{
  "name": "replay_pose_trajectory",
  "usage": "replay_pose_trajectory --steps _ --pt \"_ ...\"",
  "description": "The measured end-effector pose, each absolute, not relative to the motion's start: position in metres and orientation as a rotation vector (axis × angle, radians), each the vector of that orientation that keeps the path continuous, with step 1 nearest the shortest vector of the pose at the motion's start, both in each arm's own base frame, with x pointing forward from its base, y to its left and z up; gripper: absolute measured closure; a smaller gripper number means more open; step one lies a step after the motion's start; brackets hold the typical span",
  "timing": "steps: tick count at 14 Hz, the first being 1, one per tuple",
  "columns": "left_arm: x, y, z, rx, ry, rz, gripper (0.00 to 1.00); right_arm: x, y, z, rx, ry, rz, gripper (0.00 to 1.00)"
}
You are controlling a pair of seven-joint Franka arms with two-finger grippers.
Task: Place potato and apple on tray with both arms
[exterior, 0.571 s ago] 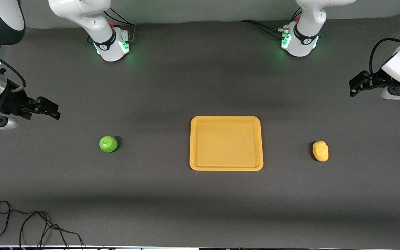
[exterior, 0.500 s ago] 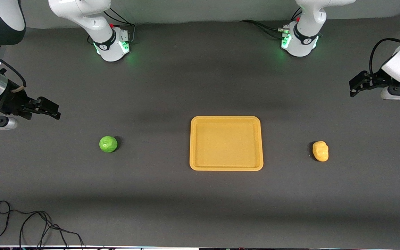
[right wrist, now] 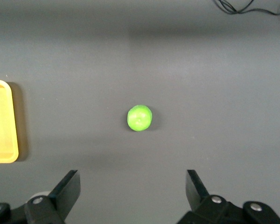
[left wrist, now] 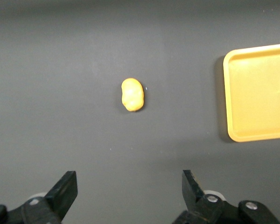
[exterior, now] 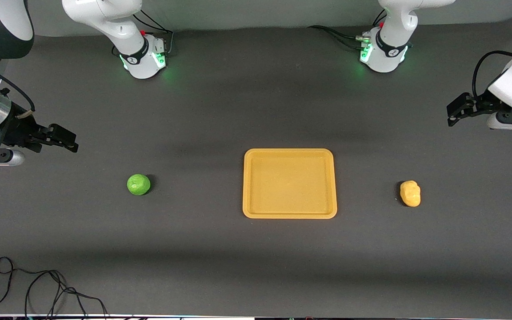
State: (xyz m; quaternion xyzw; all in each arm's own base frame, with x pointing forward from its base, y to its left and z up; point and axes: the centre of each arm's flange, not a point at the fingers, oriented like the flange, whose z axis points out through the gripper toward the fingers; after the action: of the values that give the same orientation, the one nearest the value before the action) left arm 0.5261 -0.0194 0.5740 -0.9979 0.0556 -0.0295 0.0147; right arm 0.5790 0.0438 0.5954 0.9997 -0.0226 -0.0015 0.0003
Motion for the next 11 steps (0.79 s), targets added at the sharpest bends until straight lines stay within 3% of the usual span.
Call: replay_pose_trajectory --steps 3,7,11 --pt "0.557 -0.013 0.519 -3.11 0.16 -0.072 0.0 0.577 0.04 0.595 3.134 -0.076 -0.028 0.0" --pt "0.602 -0.011 0.401 -3.117 0.165 -0.034 0.0 0.577 0.039 0.59 3.132 -0.07 -0.043 0.0" --pt "0.617 0.007 0.297 -3.124 0.125 -0.07 0.0 0.58 0.04 0.573 3.127 -0.038 -0.09 0.0"
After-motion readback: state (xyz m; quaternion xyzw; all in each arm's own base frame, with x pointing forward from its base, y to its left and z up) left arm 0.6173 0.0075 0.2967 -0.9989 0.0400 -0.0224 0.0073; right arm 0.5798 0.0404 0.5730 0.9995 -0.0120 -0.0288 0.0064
